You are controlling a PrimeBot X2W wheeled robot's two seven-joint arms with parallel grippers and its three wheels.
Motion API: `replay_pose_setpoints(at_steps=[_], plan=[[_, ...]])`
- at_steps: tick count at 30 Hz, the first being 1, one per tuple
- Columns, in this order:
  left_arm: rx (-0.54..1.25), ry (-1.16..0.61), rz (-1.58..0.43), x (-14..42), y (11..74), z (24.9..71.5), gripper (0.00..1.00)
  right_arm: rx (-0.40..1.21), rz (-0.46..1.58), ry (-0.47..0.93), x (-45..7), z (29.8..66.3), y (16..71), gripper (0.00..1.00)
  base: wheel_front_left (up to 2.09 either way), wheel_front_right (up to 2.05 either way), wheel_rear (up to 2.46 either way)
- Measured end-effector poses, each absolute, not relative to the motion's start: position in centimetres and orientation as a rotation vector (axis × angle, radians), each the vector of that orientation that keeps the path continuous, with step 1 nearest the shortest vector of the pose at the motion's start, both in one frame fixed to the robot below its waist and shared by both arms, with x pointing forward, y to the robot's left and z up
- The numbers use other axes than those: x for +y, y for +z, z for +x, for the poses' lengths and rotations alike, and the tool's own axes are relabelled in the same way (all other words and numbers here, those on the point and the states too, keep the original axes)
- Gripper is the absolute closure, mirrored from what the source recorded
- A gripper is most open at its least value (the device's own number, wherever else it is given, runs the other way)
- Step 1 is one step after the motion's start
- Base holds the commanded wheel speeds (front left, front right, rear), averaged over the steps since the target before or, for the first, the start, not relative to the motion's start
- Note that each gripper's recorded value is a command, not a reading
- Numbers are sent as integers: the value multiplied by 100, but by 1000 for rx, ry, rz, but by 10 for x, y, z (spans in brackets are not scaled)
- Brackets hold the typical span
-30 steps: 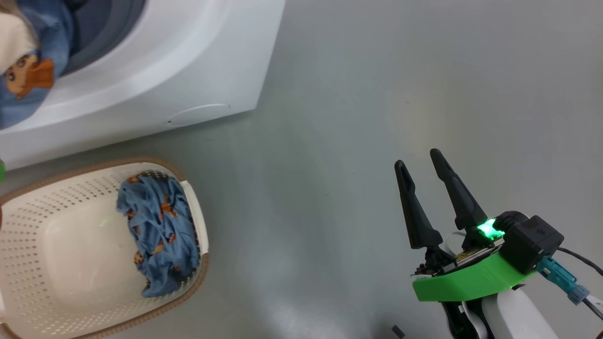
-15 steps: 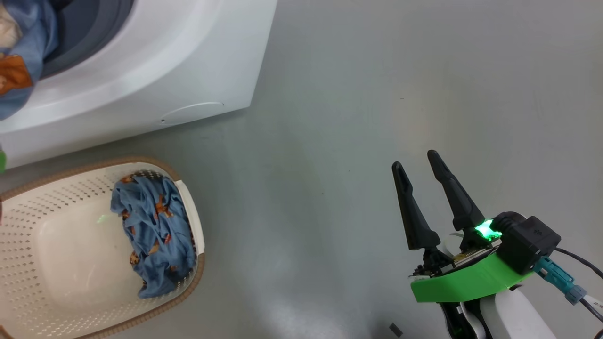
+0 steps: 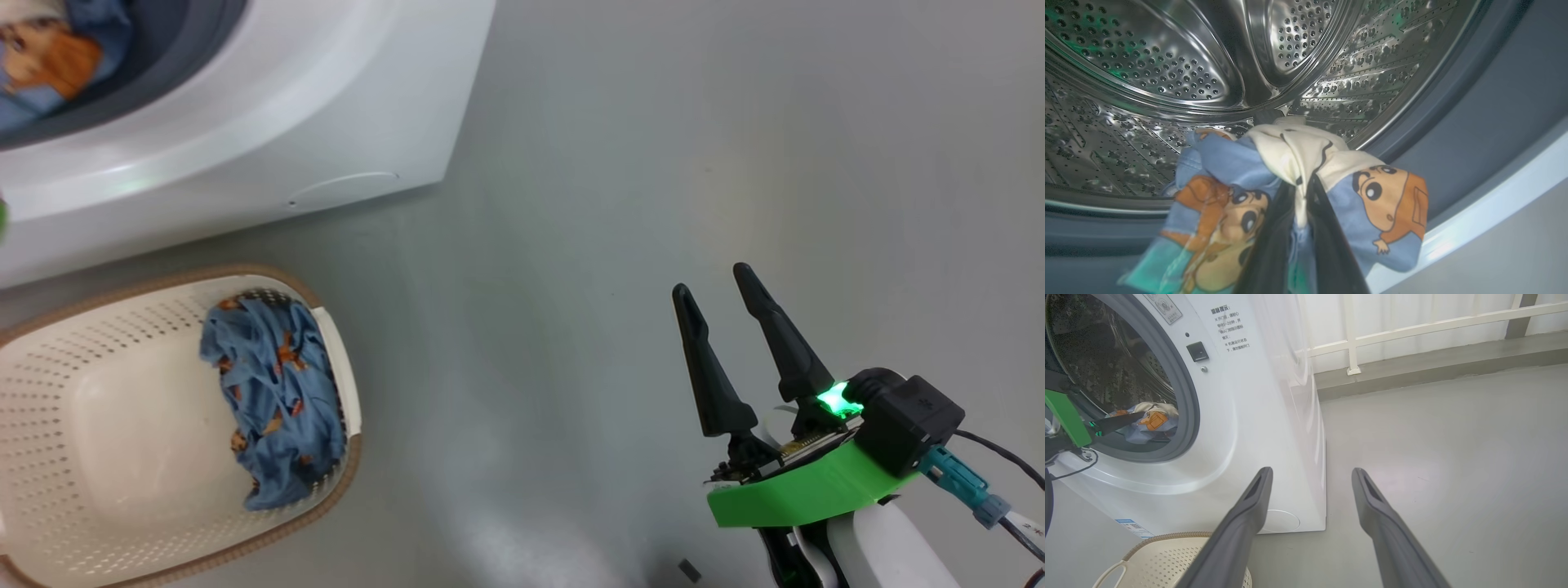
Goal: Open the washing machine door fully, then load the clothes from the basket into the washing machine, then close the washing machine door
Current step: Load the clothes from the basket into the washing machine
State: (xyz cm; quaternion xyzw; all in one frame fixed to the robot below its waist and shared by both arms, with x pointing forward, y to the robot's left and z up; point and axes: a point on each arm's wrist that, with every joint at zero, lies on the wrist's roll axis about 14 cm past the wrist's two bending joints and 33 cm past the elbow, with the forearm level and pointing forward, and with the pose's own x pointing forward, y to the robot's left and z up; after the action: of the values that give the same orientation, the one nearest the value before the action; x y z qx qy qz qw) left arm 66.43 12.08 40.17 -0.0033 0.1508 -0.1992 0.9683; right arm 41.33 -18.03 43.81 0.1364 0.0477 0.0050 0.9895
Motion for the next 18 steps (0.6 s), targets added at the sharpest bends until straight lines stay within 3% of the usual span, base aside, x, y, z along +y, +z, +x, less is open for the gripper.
replay_pose_setpoints(at_steps=[12, 18], plan=[[219, -418, -2, 107, 422, 728, 100, 122, 271, -47, -194, 405, 431, 0, 0, 0, 0], [105, -397, -127, 95, 434, 760, 100, 177, 271, -84, -198, 394, 417, 0, 0, 0, 0]])
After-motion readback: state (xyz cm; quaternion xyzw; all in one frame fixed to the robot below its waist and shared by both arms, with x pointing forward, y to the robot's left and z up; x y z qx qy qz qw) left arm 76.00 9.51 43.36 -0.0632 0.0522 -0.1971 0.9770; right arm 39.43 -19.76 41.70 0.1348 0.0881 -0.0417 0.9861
